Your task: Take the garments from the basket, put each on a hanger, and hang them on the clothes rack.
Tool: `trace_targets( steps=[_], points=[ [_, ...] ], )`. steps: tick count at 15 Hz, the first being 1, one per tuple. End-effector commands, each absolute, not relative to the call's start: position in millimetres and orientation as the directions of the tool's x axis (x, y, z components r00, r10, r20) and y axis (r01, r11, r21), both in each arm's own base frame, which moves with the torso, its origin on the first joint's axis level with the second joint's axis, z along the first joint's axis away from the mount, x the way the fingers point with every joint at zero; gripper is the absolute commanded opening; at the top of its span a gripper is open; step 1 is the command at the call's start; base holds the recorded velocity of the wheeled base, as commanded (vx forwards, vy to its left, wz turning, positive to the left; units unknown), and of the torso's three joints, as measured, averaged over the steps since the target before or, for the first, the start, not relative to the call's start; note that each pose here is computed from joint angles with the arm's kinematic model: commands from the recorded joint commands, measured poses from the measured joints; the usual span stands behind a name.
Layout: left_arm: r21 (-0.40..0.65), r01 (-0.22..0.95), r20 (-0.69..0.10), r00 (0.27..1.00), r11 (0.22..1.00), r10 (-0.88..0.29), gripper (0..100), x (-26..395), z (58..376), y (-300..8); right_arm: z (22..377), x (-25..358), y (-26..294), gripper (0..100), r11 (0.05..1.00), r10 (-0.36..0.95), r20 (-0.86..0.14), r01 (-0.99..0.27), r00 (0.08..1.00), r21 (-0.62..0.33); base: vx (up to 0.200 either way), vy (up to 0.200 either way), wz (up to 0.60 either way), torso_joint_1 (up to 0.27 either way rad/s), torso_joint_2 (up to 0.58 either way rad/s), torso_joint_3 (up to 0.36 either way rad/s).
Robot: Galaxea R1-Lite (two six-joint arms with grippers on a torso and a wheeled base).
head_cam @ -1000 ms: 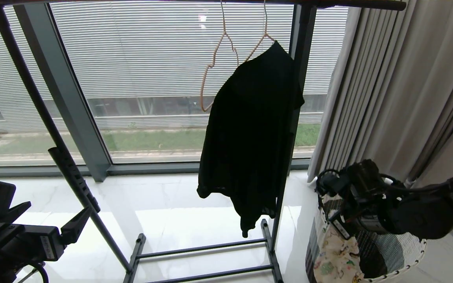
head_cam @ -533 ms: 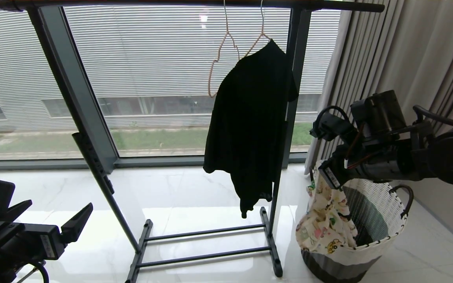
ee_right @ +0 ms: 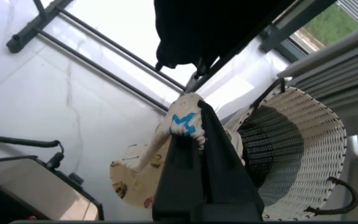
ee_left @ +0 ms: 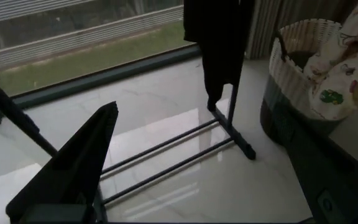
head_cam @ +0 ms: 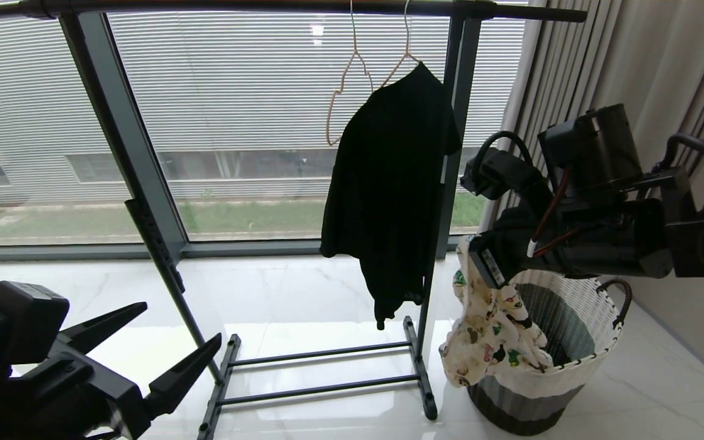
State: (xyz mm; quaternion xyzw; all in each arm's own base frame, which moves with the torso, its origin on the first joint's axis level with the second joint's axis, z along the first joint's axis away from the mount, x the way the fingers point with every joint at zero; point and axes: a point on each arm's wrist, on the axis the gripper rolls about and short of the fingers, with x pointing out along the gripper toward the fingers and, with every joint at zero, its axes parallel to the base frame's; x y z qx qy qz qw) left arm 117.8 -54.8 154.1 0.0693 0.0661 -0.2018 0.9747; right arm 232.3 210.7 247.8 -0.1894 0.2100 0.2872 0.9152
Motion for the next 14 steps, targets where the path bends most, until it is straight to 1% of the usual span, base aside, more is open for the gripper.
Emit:
trace_targets(
  steps=[1,2,3,4,5,6,8,9,10,11,14],
  points=[
    [0.045,0.552,-0.222,0.818,0.832,-0.531,100,127,151,-89,257,220,212,0,0.755,0.478,-0.467,-0.619,0.744,-0.214,0.000,0.000,0.00,0.000,0.00,0.000],
    [-0.014,0.604,-0.240,0.772,0.797,-0.589,100,130,151,-107,260,216,212,0,0.753,0.489,-0.458,-0.624,0.742,-0.208,0.000,0.000,0.00,0.000,0.00,0.000],
    [-0.087,0.655,-0.243,0.717,0.751,-0.654,100,131,155,-130,263,213,212,0,0.750,0.496,-0.451,-0.628,0.742,-0.207,0.000,0.000,0.00,0.000,0.00,0.000],
    [-0.134,0.688,-0.266,0.668,0.713,-0.695,100,132,153,-154,265,209,212,0,0.750,0.505,-0.445,-0.631,0.739,-0.197,0.000,0.000,0.00,0.000,0.00,0.000],
    [-0.153,0.700,-0.305,0.638,0.698,-0.707,100,133,146,-173,267,206,212,0,0.750,0.514,-0.439,-0.635,0.737,-0.187,0.000,0.000,0.00,0.000,0.00,0.000],
    [-0.169,0.702,-0.361,0.609,0.692,-0.706,100,135,132,-193,268,203,212,0,0.751,0.521,-0.435,-0.637,0.734,-0.175,0.000,0.000,0.00,0.000,0.00,0.000],
    [-0.194,0.702,-0.448,0.558,0.686,-0.698,100,140,106,-223,267,191,212,0,0.746,0.540,-0.439,-0.650,0.718,-0.145,0.000,0.000,0.00,0.000,0.00,0.000],
    [-0.201,0.700,-0.455,0.553,0.685,-0.698,100,140,101,-231,265,188,212,0,0.746,0.544,-0.445,-0.653,0.711,-0.132,0.000,0.000,0.00,0.000,0.00,0.000],
    [-0.207,0.691,-0.457,0.557,0.692,-0.693,100,146,90,-250,261,178,209,0,0.744,0.557,-0.454,-0.661,0.695,-0.099,0.000,0.000,0.00,0.000,0.00,0.000],
    [-0.195,0.681,-0.464,0.570,0.706,-0.678,100,152,81,-262,258,171,208,0,0.741,0.564,-0.462,-0.666,0.684,-0.081,0.000,0.000,0.00,0.000,0.00,0.000],
    [-0.160,0.650,-0.502,0.594,0.743,-0.629,100,165,57,-282,253,161,204,0,0.738,0.571,-0.472,-0.672,0.671,-0.063,0.000,0.000,0.00,0.000,0.00,0.000]
  ],
)
